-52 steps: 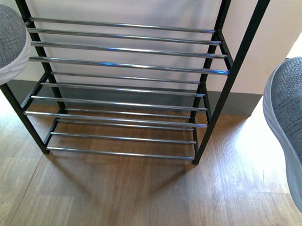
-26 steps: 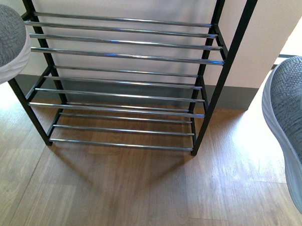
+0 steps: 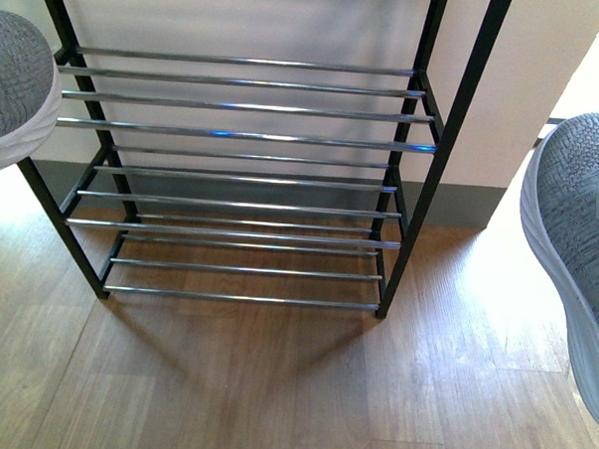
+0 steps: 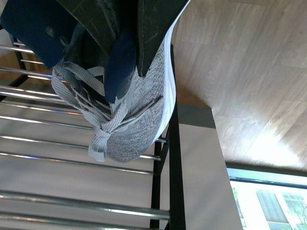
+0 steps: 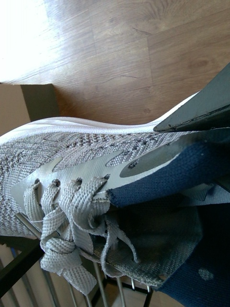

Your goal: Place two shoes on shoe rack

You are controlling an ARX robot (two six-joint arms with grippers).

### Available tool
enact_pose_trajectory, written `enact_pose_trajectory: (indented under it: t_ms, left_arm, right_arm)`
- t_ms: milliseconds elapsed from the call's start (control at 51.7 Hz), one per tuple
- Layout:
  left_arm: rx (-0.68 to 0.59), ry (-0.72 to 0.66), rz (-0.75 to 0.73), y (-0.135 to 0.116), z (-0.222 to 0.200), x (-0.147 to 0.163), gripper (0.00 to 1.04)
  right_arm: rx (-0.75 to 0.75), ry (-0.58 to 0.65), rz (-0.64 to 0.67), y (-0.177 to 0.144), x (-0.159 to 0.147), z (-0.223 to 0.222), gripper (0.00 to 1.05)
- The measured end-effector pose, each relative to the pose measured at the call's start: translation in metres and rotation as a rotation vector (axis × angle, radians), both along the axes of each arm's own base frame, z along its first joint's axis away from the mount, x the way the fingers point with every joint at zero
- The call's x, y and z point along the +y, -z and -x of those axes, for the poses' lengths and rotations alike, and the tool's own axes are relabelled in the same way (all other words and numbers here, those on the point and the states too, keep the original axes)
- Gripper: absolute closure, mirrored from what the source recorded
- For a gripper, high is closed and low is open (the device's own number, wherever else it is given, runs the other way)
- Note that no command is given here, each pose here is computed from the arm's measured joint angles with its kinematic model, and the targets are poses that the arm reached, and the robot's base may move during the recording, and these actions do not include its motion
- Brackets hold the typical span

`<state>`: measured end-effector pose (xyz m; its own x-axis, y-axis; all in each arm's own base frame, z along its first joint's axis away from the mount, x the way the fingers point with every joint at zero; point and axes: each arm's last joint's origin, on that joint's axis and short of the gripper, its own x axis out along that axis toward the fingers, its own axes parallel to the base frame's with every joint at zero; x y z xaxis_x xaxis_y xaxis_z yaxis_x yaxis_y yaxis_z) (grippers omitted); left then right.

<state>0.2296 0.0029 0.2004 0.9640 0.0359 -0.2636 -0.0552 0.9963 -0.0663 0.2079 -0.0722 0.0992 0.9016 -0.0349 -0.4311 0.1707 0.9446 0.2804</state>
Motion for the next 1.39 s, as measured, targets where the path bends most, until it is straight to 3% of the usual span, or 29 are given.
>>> enact_pose_trajectory:
  t_ms: [1393]
  left_arm:
    - [0.000, 0.000, 0.000, -0.0002, 0.0001, 0.0000, 1.03]
  right_arm:
    - [-0.001, -0.002, -0.001, -0.0001, 0.0001, 0.0000, 1.03]
